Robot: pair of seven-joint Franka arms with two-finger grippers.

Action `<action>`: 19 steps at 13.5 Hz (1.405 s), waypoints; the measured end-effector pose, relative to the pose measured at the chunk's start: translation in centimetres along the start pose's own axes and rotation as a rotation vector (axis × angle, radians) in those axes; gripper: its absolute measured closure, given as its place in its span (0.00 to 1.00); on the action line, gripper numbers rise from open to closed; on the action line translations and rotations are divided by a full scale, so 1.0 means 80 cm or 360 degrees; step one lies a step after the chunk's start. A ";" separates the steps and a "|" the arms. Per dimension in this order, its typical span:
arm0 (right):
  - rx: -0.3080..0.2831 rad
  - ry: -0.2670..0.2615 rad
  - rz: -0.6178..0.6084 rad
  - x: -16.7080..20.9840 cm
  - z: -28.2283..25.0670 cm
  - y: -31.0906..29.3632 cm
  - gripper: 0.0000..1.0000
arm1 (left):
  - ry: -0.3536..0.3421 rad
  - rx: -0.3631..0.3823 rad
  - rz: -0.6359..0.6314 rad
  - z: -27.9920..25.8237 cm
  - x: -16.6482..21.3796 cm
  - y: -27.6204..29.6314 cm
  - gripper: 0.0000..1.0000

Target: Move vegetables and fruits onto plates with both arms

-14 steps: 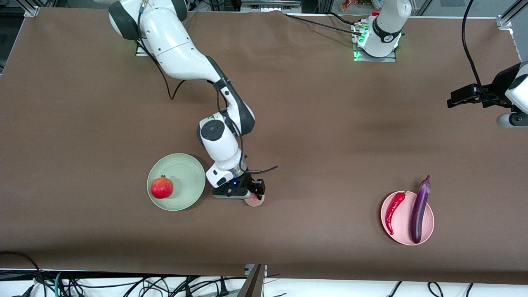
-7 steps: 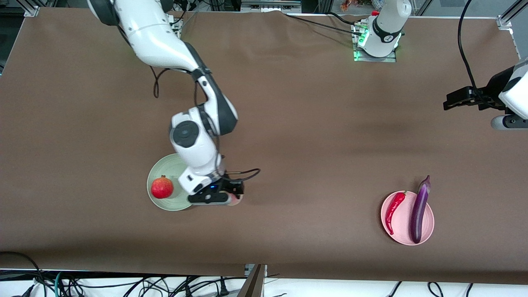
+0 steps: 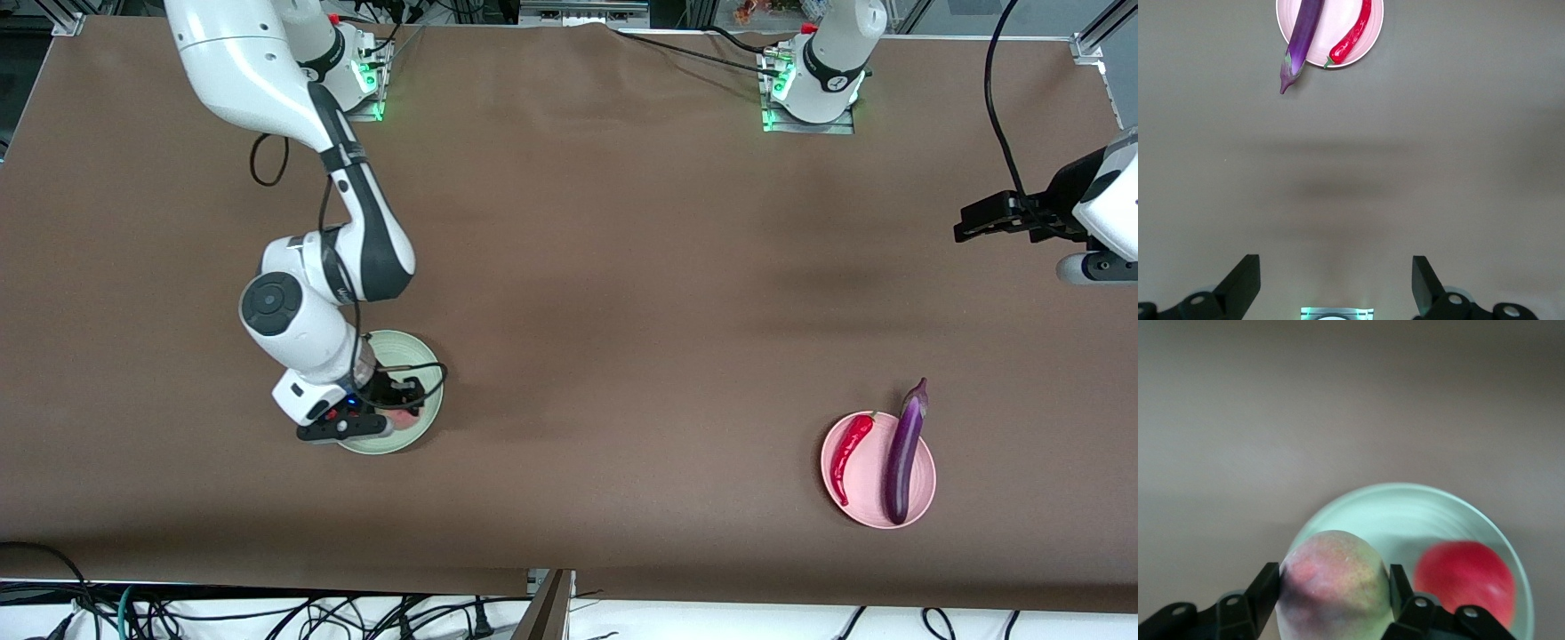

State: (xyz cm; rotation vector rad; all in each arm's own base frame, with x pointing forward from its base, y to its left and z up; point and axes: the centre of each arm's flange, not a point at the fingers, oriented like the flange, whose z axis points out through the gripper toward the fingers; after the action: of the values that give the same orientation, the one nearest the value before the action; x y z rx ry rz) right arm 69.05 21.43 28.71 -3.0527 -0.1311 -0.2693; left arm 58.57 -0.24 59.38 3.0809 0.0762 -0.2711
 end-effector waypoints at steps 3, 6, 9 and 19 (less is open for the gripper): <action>0.0063 -0.0025 0.0076 -0.003 -0.028 0.014 0.00 | 0.0012 -0.0001 -0.0005 -0.001 0.007 0.000 0.00; 0.0105 -0.0041 0.0117 0.006 -0.062 0.061 0.00 | 0.0016 -0.0001 -0.0007 -0.002 0.010 0.001 0.00; 0.0094 -0.0073 0.0085 0.008 -0.102 0.105 0.00 | 0.0021 -0.0001 -0.0006 -0.003 0.011 0.001 0.00; -0.0065 -0.0226 0.0120 -0.071 -0.395 0.199 0.00 | 0.0019 -0.0001 -0.0006 -0.001 0.015 0.002 0.00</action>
State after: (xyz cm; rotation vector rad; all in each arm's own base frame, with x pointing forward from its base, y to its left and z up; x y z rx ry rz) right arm 59.47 2.63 57.69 -3.1068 -0.0185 -0.0505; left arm 59.79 -0.33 59.29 3.0821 0.0827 -0.2527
